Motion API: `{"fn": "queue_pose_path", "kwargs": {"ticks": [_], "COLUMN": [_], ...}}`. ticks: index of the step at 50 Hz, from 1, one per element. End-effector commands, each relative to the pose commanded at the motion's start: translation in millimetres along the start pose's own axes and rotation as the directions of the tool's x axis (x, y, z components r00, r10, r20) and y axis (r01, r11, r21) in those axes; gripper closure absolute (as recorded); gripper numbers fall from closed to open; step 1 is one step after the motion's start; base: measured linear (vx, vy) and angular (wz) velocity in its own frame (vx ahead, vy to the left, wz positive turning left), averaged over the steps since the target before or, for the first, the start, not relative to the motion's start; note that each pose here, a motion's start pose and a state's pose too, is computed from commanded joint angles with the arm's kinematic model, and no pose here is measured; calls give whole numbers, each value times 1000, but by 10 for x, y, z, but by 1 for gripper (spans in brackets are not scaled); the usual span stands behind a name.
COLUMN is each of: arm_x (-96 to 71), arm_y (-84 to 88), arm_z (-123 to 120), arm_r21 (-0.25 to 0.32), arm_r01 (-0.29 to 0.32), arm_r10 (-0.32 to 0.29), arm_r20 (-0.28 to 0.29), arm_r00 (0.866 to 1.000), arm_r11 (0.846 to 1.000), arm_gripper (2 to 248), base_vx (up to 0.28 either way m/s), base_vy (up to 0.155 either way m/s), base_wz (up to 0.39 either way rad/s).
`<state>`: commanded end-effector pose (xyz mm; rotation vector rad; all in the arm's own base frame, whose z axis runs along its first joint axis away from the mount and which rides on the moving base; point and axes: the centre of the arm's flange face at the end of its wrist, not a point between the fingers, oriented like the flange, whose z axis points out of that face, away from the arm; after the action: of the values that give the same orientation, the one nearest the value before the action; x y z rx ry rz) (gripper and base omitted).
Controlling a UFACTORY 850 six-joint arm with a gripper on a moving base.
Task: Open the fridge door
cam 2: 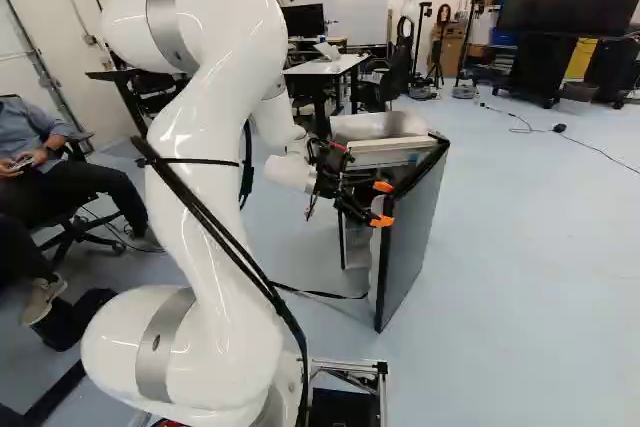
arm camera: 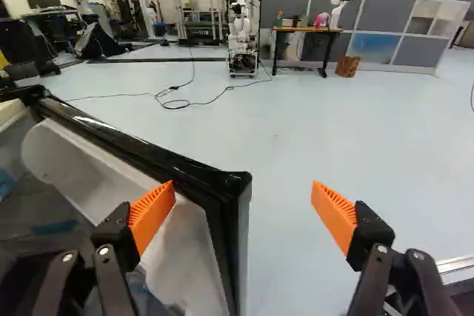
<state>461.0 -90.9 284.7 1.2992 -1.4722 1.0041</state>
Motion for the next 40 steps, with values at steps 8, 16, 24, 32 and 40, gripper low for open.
{"fn": "queue_pose_path", "kwargs": {"ticks": [8,16,24,32,40], "arm_x": [55,110,161,216,270], "arm_y": [-32,-70,-105,-139,-169], "arm_z": [174,358,532,717,900], "arm_r21": [-42,-80,-114,-149,-182], "arm_r01": [-19,-40,-59,-80,-100], "arm_r10": [19,39,58,79,99], "arm_r20": [-5,-6,-8,-11,-16], "arm_r00": [1000,999,998,997,995], "arm_r11": [999,996,992,986,978], "arm_gripper": [3,3,3,3,3], "base_vx": [0,0,0,0,0], "base_vy": [0,0,0,0,0], "base_wz": [0,0,0,0,0]}}
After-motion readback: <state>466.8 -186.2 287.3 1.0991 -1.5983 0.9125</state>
